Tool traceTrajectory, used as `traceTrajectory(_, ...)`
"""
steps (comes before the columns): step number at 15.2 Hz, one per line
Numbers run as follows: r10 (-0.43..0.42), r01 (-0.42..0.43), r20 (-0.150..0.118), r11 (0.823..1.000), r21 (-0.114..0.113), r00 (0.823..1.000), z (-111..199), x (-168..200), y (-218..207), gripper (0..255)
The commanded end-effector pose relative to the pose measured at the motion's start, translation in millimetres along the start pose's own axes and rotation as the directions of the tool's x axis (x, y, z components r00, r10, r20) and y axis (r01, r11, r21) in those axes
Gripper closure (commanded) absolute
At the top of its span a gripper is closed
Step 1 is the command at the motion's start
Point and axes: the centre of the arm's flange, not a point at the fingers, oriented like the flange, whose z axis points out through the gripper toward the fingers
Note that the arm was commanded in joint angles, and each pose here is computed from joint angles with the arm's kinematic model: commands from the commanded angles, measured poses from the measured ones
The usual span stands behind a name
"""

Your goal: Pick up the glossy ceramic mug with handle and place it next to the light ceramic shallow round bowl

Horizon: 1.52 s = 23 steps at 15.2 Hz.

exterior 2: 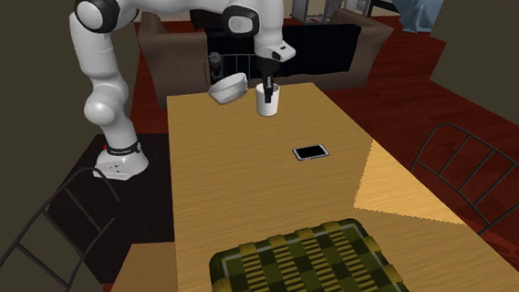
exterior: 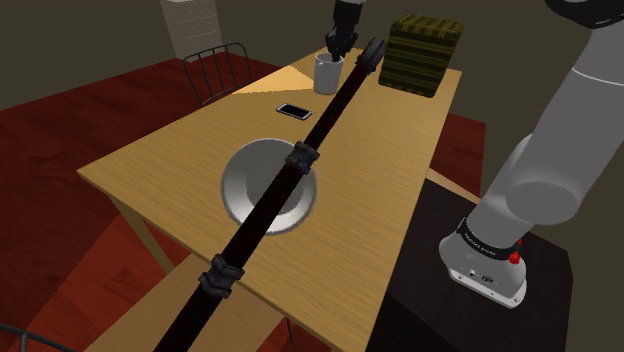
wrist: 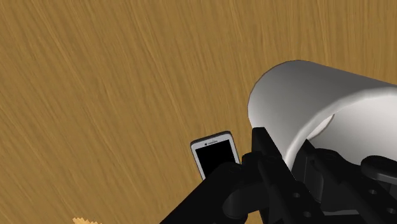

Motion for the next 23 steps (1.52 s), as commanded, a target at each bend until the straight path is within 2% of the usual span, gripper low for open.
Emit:
traceTrajectory(1, 0.001, -0.001, 0.0, 1.0, 0.0, 1.0, 2, -2, -26, 255)
traceTrajectory(8, 0.001, -0.001, 0.0, 1.0, 0.0, 1.0, 7, -10, -115, 255)
traceTrajectory(23, 0.001, -0.001, 0.0, 1.0, 0.0, 1.0, 86, -15, -110, 255)
